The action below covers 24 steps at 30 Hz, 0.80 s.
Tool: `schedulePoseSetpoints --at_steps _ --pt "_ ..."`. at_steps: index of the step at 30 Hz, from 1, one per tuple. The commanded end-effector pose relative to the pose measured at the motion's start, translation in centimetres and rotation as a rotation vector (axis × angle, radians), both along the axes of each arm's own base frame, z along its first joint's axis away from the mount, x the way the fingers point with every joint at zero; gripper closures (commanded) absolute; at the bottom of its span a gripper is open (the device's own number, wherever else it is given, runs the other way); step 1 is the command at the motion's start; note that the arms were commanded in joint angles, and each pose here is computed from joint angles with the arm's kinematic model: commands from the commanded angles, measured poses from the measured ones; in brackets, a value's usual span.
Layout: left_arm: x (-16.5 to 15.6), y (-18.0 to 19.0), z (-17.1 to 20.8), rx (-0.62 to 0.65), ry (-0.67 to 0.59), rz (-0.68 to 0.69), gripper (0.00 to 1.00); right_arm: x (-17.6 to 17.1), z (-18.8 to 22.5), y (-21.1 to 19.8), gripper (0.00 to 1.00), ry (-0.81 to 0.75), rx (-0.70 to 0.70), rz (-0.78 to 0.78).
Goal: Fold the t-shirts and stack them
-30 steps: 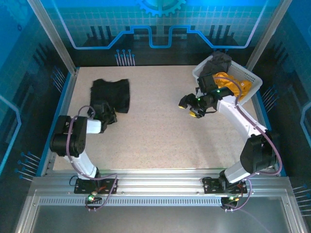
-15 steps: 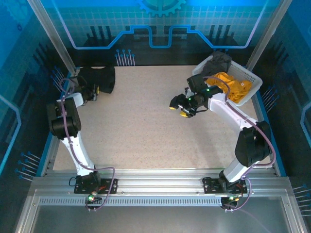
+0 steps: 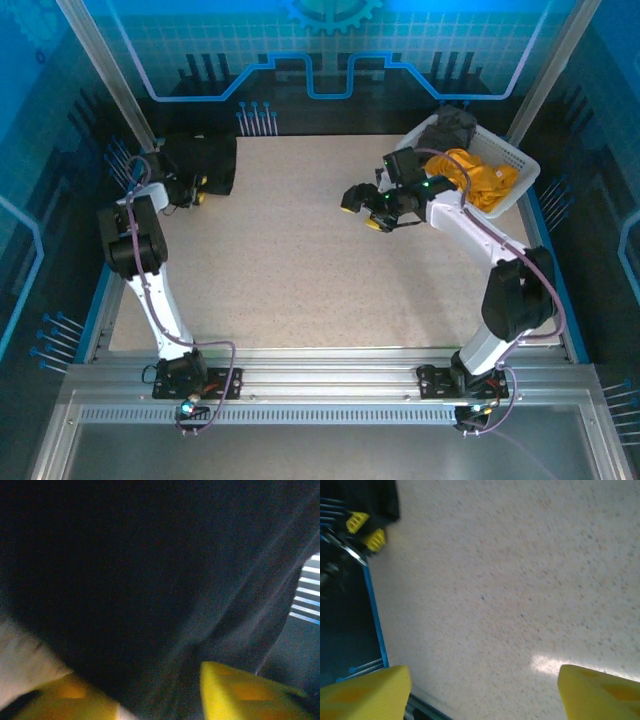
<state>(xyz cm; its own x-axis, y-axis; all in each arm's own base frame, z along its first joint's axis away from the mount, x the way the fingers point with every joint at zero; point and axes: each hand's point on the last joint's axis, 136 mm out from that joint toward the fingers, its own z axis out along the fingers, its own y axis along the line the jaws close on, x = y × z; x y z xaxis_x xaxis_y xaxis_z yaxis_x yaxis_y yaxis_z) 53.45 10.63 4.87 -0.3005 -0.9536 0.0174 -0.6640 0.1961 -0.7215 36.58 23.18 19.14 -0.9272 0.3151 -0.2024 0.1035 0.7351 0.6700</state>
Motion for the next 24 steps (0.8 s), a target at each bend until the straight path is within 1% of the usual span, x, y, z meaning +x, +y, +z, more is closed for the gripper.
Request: schedulePoseSetpoints --at_steps 1,5,8,10,11,13,15,17,18,20,21,23,24 --pt "-2.6 -0.4 7.8 0.124 -0.088 0.03 0.01 1.4 6.4 0.4 0.0 -0.265 0.081 -0.02" --pt "-6.0 -2.9 16.3 0.233 -0.222 0.069 0.01 2.1 9.3 -0.8 0.0 -0.339 0.11 -0.074" --pt "-8.6 -4.3 22.0 0.353 -0.3 0.089 0.01 2.8 10.9 -2.5 0.0 -0.379 0.121 -0.112" --pt "-10.2 -5.1 26.0 0.431 -0.383 0.1 0.01 3.0 11.7 -4.2 0.0 -0.4 0.098 -0.143" --pt "-11.2 -5.3 27.4 0.447 -0.4 0.112 0.01 2.9 12.1 -5.3 0.0 -0.413 0.072 -0.163" --pt "-13.4 -4.9 28.7 0.471 -0.387 0.162 0.01 2.4 13.1 -7.7 0.0 -0.459 -0.015 -0.202" --pt "-16.7 -4.0 29.1 0.547 -0.335 0.239 0.01 1.5 13.7 -10.7 0.0 -0.492 -0.164 -0.26" --pt "-19.9 -2.8 28.4 0.649 -0.265 0.31 0.01 0.3 13.0 -14.0 0.0 -0.477 -0.322 -0.341" --pt "-21.0 -2.8 27.7 0.708 -0.261 0.291 0.01 -0.5 11.9 -16.1 0.0 -0.454 -0.418 -0.4" --pt "-22.6 -3.0 26.2 0.818 -0.279 0.215 0.01 -1.9 10.0 -19.3 0.0 -0.444 -0.536 -0.473" --pt "-23.3 -3.1 24.8 0.886 -0.279 0.161 0.01 -2.4 8.6 -20.2 0.0 -0.452 -0.556 -0.48" --pt "-24.3 -3.6 21.7 1.02 -0.26 0.017 0.01 -3.5 6.3 -22.0 0.0 -0.487 -0.609 -0.543" --pt "-24.7 -3.9 19.4 1.069 -0.234 -0.067 0.01 -4.2 4.7 -23.0 0.0 -0.505 -0.673 -0.57"
